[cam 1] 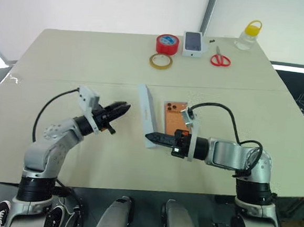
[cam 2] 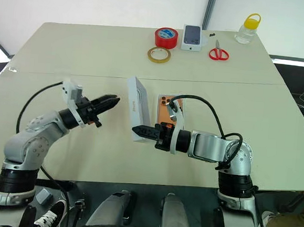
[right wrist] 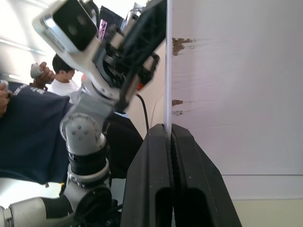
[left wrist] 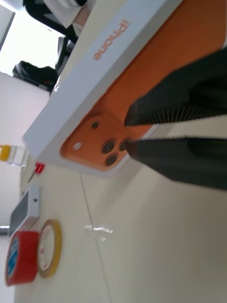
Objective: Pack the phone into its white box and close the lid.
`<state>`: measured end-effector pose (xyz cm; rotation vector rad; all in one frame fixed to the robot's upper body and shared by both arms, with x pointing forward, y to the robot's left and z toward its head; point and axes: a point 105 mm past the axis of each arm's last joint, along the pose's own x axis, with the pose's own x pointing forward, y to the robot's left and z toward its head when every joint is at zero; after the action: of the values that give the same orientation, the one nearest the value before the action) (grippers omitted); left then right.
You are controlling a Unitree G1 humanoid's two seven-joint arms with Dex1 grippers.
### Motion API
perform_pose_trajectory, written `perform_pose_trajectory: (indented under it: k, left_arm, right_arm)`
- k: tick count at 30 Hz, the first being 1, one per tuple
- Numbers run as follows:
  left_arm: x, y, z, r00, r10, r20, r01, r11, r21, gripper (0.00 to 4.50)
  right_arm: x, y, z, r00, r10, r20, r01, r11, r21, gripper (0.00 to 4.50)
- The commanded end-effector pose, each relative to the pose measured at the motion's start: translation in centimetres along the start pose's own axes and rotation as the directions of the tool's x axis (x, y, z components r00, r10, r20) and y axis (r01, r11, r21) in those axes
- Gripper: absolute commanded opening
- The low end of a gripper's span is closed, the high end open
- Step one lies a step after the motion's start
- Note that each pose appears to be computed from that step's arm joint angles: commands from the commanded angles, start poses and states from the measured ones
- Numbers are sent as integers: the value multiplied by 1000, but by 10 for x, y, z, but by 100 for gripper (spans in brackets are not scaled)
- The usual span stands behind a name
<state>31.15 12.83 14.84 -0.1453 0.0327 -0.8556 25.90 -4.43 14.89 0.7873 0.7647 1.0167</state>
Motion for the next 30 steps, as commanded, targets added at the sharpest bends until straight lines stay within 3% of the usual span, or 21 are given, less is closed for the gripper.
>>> perform_pose_trajectory:
  k: [1,6,14,15,16,19,21,25,30]
  left_arm:
    - [13,-10,-5,1000,-23,-10,23,998,58,4]
    - [33,-18,-20,1000,-22,-17,23,998,60,4]
    - [54,-21,-22,999,-34,2,34,998,50,4]
    - [57,-22,-23,999,-36,1,36,998,49,0]
    - [60,-23,-24,999,-39,0,39,998,48,0]
    - [66,-25,-26,999,-51,-1,51,998,42,0]
    - [70,-26,-28,998,-58,-4,58,998,38,0]
    - [81,-35,-32,995,-98,-7,98,994,39,0]
    - [96,-49,-36,988,-157,-5,158,987,14,0]
  right_arm:
    - [1,0,2,1000,14,6,-14,999,39,0]
    - [1,-19,14,996,-91,21,89,992,91,0]
    - [2,-21,27,989,-106,99,93,987,132,0]
    - [1,-23,26,988,-117,97,103,985,136,65]
    - [-1,-24,25,987,-128,92,116,985,125,92]
    - [-11,-22,34,983,-132,124,122,989,90,252]
    - [-20,-23,41,977,-154,146,155,988,3,349]
    - [-43,-16,52,973,-163,162,194,960,-202,349]
    - [-81,-19,72,947,-236,219,309,856,-415,349]
